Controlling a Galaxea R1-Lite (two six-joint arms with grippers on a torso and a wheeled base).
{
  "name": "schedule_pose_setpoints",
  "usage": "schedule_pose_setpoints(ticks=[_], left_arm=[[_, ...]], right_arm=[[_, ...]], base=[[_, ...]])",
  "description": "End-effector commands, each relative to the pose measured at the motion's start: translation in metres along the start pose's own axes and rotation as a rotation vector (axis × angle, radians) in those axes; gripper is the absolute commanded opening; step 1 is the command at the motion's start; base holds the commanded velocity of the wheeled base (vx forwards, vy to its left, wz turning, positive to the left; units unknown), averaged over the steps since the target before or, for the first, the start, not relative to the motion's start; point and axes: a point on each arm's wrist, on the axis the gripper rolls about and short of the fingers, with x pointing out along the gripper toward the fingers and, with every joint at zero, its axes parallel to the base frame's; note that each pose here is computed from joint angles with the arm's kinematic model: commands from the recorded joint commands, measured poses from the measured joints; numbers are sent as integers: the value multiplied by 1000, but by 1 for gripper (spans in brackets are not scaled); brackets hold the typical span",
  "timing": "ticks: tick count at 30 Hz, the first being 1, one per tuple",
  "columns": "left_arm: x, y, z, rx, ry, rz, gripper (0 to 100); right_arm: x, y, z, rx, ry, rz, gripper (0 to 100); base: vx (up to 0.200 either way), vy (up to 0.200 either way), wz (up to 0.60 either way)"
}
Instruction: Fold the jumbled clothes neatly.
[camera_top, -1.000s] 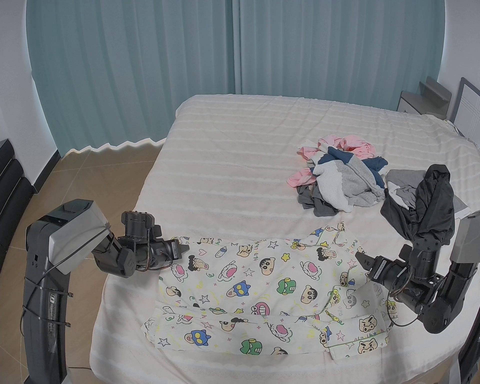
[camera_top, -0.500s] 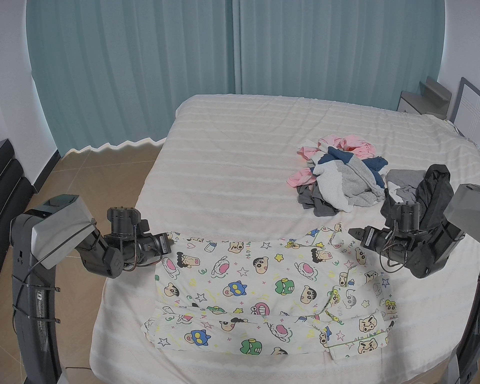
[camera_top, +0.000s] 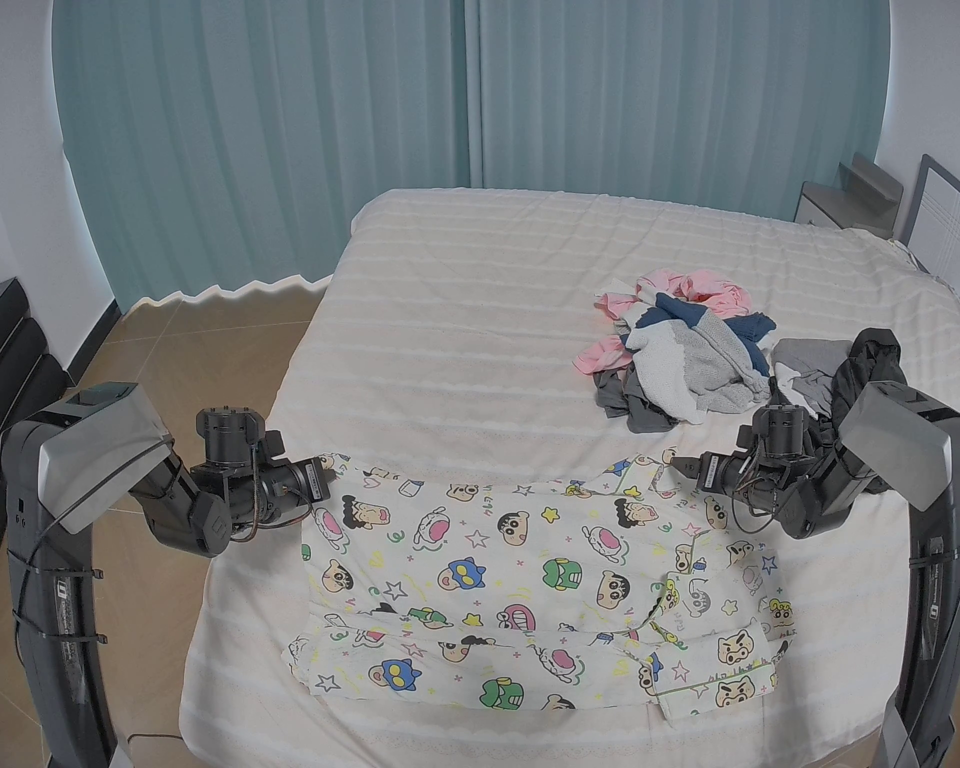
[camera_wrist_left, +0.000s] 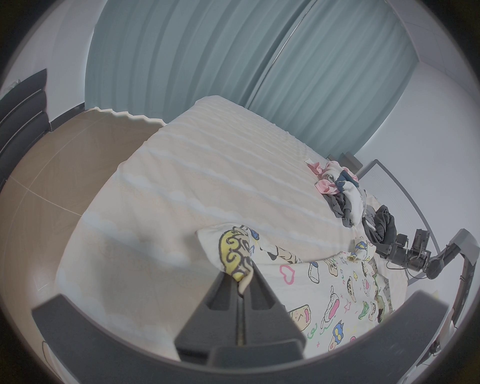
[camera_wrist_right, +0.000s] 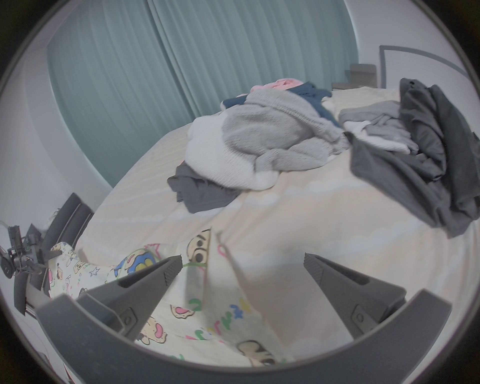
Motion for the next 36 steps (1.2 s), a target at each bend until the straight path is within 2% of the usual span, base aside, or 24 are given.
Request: schedule_pose_setpoints(ticks=[1,4,16,21,36], left_arm=[[-1,0,1,0,-3,1,0],[0,0,0,-1,-1,1,0],[2,2,-2,-5,5,7,0],[6,4,-7,-6,14,12,0],[7,3,-5,-5,9,9,0]], right_arm=[[10,3,-11,-6,23,23,100],[12,6,-14,-10,22,47,100],[9,5,-24,-12,-1,61,100],[-3,8,-37,-24,56,147,100],[-2,8,-39,-49,61,163,100]], base=[[0,0,0],[0,0,0],[0,0,0],[0,0,0],[0,0,0]])
